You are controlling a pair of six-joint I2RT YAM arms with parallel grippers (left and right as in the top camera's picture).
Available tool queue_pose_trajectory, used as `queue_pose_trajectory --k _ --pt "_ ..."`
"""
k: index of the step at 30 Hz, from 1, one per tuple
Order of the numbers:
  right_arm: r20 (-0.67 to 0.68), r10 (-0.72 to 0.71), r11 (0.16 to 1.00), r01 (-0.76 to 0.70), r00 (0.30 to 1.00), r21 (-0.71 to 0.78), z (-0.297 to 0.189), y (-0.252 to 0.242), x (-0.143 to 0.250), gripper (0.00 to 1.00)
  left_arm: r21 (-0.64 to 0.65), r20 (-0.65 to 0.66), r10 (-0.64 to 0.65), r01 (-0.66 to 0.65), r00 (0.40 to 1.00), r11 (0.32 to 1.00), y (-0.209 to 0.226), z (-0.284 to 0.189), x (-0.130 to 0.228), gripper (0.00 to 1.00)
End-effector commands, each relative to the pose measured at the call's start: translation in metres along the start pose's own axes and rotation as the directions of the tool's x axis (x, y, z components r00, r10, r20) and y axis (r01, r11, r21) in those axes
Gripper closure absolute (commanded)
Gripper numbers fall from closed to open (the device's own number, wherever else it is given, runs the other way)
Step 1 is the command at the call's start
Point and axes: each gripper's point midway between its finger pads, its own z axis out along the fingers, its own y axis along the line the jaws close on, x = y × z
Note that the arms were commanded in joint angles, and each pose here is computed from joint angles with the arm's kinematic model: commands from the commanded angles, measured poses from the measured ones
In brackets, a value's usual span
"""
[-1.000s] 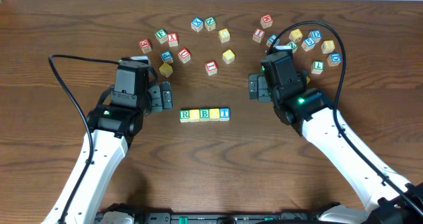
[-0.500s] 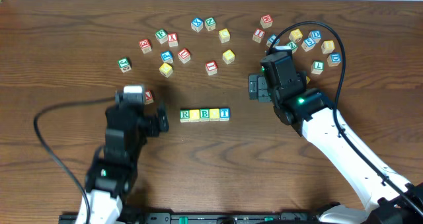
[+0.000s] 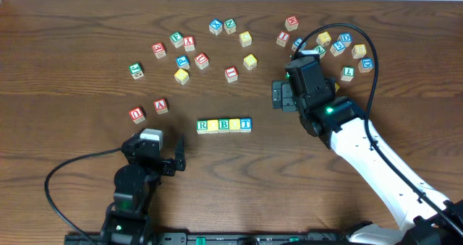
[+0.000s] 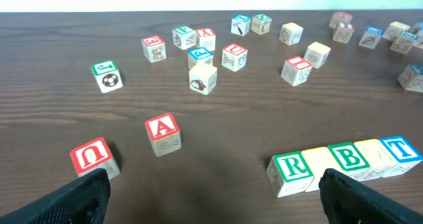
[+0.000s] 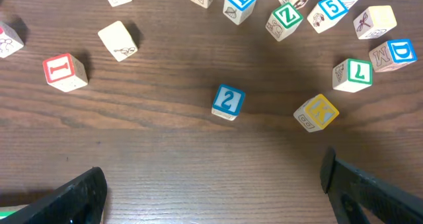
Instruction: Spell out ROBOT
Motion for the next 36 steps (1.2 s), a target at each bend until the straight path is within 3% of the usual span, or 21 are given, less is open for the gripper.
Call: queue_pose_trajectory --k 1,8,19,28,36 --pt "0.018 -0.009 1.000 0.009 1.000 0.002 -0.004 0.000 -0.006 0.01 0.030 0.008 0.015 -0.015 1.000 0.999 -0.002 -0.003 0.004 0.01" --pt "0.018 -0.009 1.000 0.009 1.000 0.002 -0.004 0.000 -0.006 0.01 0.018 -0.079 0.022 -0.021 0.997 1.000 0.002 -0.012 0.028 0.01" --pt "0.018 -0.009 1.000 0.009 1.000 0.002 -0.004 0.000 -0.006 0.01 0.013 -0.034 0.029 -0.028 0.999 1.000 0.003 -0.014 0.018 0.01" --pt "0.018 -0.009 1.000 0.009 1.000 0.002 -0.004 0.000 -0.006 0.01 0.011 0.170 0.047 -0.050 0.984 0.999 0.001 -0.029 -0.026 0.01" --pt "0.018 -0.009 1.000 0.009 1.000 0.002 -0.004 0.000 -0.006 0.01 0.002 0.162 0.033 -0.034 0.986 0.999 0.004 -0.029 -0.024 0.01"
